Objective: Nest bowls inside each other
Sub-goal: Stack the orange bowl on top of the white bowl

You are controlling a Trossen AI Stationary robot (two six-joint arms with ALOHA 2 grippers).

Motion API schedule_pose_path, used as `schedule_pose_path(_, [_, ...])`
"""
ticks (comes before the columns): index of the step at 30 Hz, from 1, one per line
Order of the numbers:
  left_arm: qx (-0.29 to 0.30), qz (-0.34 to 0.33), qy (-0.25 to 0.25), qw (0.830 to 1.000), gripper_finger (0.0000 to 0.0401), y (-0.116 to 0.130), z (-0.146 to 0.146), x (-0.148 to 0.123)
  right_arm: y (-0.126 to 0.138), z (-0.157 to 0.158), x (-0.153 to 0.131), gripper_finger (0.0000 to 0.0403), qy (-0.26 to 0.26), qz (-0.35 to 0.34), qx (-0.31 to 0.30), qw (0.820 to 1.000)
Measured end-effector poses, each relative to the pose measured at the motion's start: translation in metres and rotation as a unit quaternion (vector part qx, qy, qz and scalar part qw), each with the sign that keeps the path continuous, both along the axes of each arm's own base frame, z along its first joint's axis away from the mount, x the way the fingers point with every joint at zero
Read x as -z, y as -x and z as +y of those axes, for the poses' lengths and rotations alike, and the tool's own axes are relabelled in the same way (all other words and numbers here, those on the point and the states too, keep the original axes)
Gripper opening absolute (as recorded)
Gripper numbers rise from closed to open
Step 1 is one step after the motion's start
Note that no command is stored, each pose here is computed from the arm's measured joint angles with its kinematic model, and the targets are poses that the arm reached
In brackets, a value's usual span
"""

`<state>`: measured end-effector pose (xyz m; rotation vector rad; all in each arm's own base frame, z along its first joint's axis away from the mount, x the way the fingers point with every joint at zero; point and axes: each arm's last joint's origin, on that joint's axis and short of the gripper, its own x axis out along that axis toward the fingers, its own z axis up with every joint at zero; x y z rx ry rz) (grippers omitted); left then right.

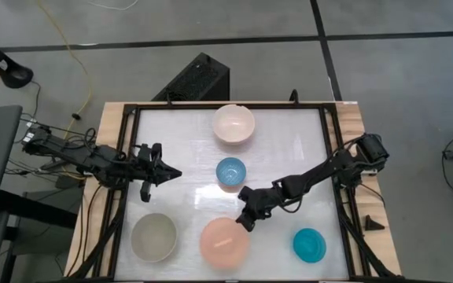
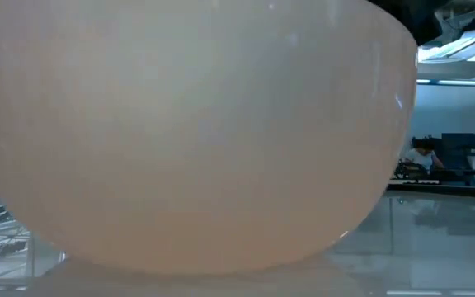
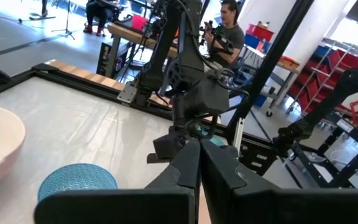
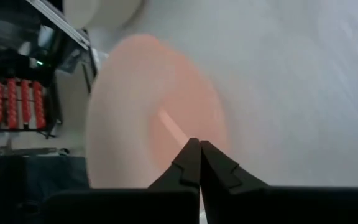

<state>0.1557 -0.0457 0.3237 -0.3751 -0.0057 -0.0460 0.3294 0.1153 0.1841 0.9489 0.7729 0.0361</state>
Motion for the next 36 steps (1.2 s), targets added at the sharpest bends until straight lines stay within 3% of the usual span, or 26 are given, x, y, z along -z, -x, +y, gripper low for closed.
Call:
schedule_pose_path(5, [0.0, 0.0, 0.0, 1.0, 0.0, 0.0, 0.0, 0.0, -0.007, -0.008, -0.007, 0.002, -0.01, -0.041, 0.01, 0.999])
schedule_pose_path(16, [0.0, 0.0, 0.003, 1.0, 0.0, 0.0, 0.0, 0.0, -0.002, -0.002, -0.002, 0.0034, 0.007, -0.019, -0.009, 1.0])
schedule_pose_path(21, [-0.001, 0.0, 0.003, 1.0, 0.0, 0.0, 0.0, 0.0, 0.002, 0.006, 0.001, 0.0082, 0.031, -0.009, -0.01, 0.999])
schedule_pose_path(29, [-0.004, 0.0, 0.003, 1.0, 0.0, 0.0, 0.0, 0.0, 0.004, 0.009, 0.001, 0.0171, 0.021, 0.0, -0.005, 1.0])
schedule_pose_path(36, [-0.007, 0.0, 0.004, 1.0, 0.0, 0.0, 0.0, 0.0, 0.008, 0.007, 0.007, 0.0193, 0.028, 0.037, 0.0, 0.999])
